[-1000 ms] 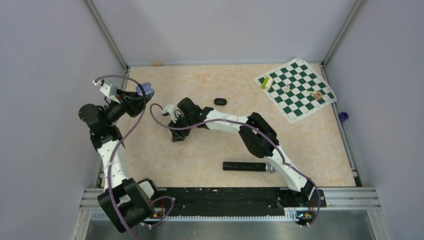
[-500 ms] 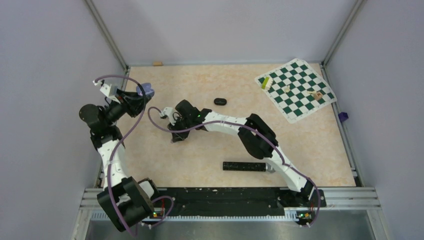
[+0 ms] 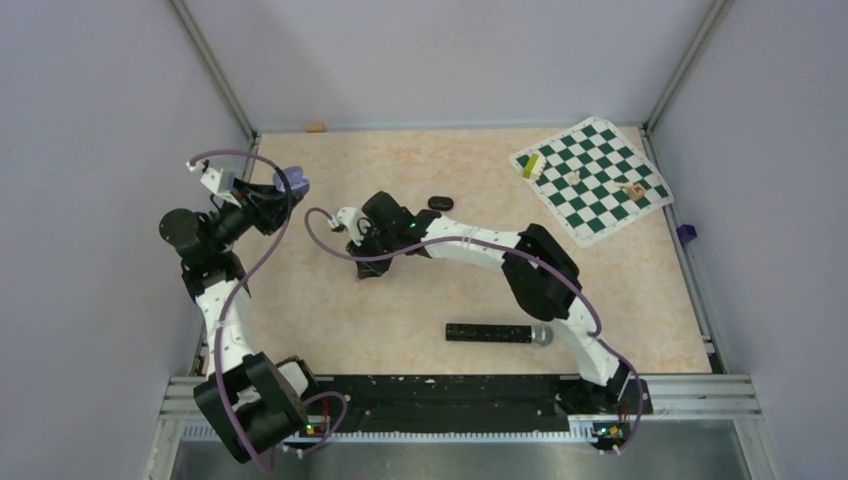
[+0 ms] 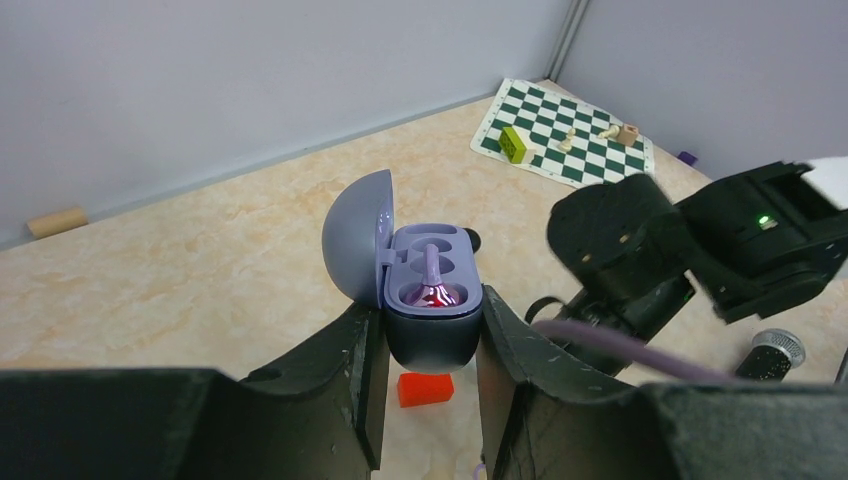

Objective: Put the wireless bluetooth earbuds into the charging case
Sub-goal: Pick up the earbud from the center of the board, then place the earbud at the center of the board.

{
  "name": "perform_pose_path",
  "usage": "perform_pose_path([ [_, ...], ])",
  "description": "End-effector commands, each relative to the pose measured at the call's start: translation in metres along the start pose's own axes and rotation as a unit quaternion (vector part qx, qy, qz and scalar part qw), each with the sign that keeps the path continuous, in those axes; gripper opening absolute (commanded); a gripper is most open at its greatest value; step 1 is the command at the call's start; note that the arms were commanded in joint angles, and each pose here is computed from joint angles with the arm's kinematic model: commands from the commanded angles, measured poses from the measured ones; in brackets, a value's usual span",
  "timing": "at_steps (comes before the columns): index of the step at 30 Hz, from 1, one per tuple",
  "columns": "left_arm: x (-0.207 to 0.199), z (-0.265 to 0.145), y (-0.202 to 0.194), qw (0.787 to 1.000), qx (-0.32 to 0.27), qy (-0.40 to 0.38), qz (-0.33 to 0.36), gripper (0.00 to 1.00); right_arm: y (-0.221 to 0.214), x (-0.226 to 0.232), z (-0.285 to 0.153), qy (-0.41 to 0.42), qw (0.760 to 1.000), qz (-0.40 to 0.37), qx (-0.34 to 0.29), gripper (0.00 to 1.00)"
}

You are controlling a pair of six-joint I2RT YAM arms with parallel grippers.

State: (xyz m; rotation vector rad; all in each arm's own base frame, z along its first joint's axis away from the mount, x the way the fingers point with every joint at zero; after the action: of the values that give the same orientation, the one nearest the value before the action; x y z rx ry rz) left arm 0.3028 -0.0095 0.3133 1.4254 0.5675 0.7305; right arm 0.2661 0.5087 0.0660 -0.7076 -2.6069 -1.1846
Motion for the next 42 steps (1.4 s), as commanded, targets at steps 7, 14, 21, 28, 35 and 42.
perform_pose_path([
  [7, -0.017, 0.026, -0.002, 0.998, 0.006, -0.055, 0.015, 0.00, 0.042, -0.033, -0.144, -0.051, 0.991, 0.015, -0.123, 0.16],
  [14, -0.060, 0.077, -0.027, 0.985, 0.044, -0.166, 0.024, 0.00, -0.016, -0.108, -0.212, -0.138, 0.974, 0.075, -0.165, 0.15],
  [21, -0.098, 0.119, -0.040, 0.952, 0.084, -0.295, -0.004, 0.00, -0.074, -0.158, -0.221, -0.197, 0.952, 0.152, -0.178, 0.15],
  [28, -0.132, 0.124, -0.063, 0.940, 0.075, -0.331, -0.022, 0.00, -0.097, -0.189, -0.212, -0.226, 0.928, 0.233, -0.185, 0.15],
  [35, -0.147, 0.122, -0.078, 0.934, 0.086, -0.346, -0.021, 0.00, -0.119, -0.206, -0.199, -0.244, 0.918, 0.270, -0.160, 0.15],
  [42, -0.169, 0.123, -0.095, 0.911, 0.114, -0.396, -0.010, 0.00, -0.127, -0.213, -0.204, -0.236, 0.912, 0.293, -0.162, 0.16],
])
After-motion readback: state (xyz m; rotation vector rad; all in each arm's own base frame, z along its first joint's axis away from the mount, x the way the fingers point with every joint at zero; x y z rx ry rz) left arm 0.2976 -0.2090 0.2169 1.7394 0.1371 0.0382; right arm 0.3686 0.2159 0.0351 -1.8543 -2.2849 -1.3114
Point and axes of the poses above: each gripper's point midway between its finger pads, its own z axis out along the fingers, its own x axis along the line the jaws close on, y = z × x, the point moved 1 cm from there along -z, back along the fingers, and after that the axes turned 14 degrees about z, right-handed, at the moved point
